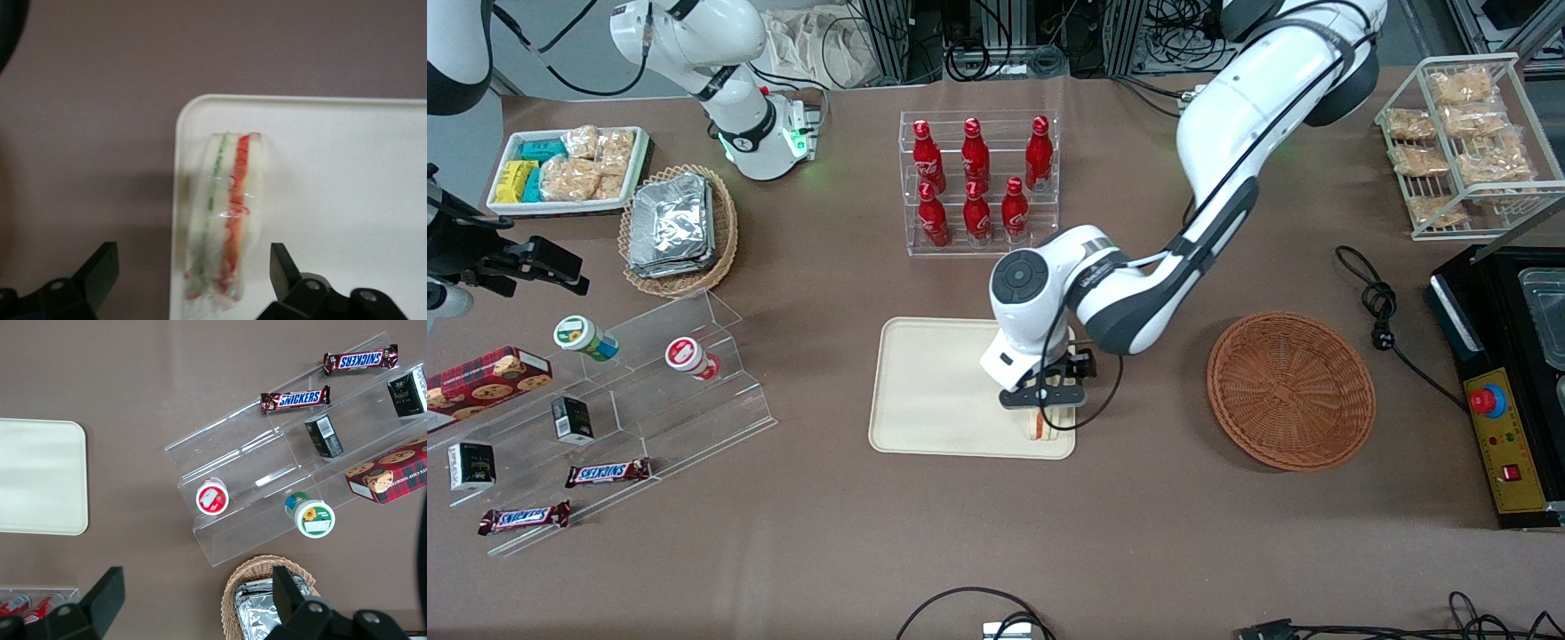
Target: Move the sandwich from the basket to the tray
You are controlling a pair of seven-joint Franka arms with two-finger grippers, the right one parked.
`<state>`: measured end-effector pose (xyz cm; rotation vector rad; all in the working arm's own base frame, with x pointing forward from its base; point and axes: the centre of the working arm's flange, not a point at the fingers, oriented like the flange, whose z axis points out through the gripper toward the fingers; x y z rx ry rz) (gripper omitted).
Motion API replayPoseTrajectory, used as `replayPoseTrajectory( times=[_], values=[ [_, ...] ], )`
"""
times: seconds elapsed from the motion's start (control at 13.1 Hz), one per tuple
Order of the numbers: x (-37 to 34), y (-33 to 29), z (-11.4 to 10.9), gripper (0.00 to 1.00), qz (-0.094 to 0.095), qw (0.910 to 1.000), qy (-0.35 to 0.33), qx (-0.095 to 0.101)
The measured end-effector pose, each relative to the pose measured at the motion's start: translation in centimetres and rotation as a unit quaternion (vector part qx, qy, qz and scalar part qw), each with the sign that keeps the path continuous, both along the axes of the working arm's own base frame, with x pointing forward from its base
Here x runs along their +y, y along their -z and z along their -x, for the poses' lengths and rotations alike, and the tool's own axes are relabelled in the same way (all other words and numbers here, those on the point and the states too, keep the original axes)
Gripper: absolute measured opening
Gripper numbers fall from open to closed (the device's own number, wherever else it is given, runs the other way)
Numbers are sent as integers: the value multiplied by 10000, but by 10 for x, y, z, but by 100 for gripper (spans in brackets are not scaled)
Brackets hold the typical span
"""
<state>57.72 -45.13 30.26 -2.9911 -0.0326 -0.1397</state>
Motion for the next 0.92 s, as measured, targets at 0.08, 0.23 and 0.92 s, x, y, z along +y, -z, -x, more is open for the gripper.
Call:
replayPoseTrajectory(
  times=[0.08, 0.23, 0.92],
  values=[
    [15, -22, -6, 100, 18, 9999, -105, 69],
    [57, -64, -18, 100, 90, 9997, -138, 177],
    [298, -163, -22, 100, 356, 9972, 397, 519]
  ],
)
